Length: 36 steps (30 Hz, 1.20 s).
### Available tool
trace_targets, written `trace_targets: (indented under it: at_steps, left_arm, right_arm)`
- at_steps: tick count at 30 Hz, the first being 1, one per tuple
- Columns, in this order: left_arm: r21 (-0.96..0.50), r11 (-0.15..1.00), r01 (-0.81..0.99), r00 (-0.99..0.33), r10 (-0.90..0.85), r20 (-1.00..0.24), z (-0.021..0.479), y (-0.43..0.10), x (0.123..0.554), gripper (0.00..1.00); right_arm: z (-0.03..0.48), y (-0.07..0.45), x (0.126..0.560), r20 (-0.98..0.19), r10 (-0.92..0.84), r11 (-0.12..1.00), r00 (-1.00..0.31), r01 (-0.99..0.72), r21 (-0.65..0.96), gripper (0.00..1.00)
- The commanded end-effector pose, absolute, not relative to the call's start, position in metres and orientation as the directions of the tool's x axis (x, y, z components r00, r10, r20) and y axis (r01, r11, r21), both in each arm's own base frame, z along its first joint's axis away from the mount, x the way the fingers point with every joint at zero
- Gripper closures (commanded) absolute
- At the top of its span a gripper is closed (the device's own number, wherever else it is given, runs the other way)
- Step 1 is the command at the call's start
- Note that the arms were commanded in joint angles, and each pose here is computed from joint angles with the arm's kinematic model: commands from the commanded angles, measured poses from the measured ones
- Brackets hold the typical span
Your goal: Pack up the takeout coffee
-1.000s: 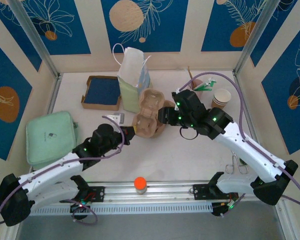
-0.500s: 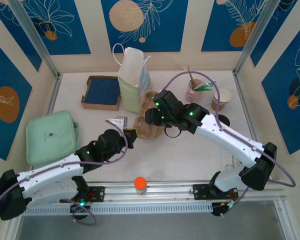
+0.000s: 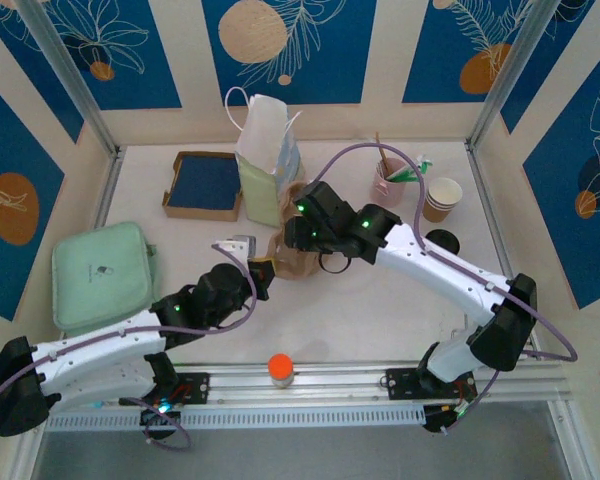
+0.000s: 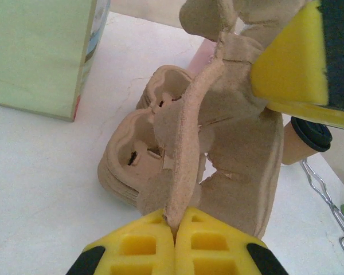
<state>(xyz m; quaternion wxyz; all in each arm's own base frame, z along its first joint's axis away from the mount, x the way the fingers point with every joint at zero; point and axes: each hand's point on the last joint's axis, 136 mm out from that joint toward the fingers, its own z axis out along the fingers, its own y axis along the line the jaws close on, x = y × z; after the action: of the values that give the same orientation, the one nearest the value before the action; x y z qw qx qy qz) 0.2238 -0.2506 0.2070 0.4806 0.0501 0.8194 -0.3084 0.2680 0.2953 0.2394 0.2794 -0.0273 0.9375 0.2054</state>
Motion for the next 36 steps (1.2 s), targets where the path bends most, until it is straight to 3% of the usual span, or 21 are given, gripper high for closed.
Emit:
trace_targets:
  at_steps: [1, 36]
  left_arm:
    - [-0.473, 0.780, 0.410, -0.479, -0.257, -0.840, 0.236, -0.253, 0.222, 1.00]
    - [-0.434, 0.751, 0.497, -0.424, -0.226, -0.877, 0.246, -0.273, 0.207, 1.00]
  right_arm:
    - [0.247, 0.293, 0.274, -0.562, 0.097, 0.927, -0.821, -0.131, 0.351, 0.60]
    - [0.239, 0.293, 0.289, -0.531, 0.246, 0.879, -0.811, -0.045, 0.475, 0.55]
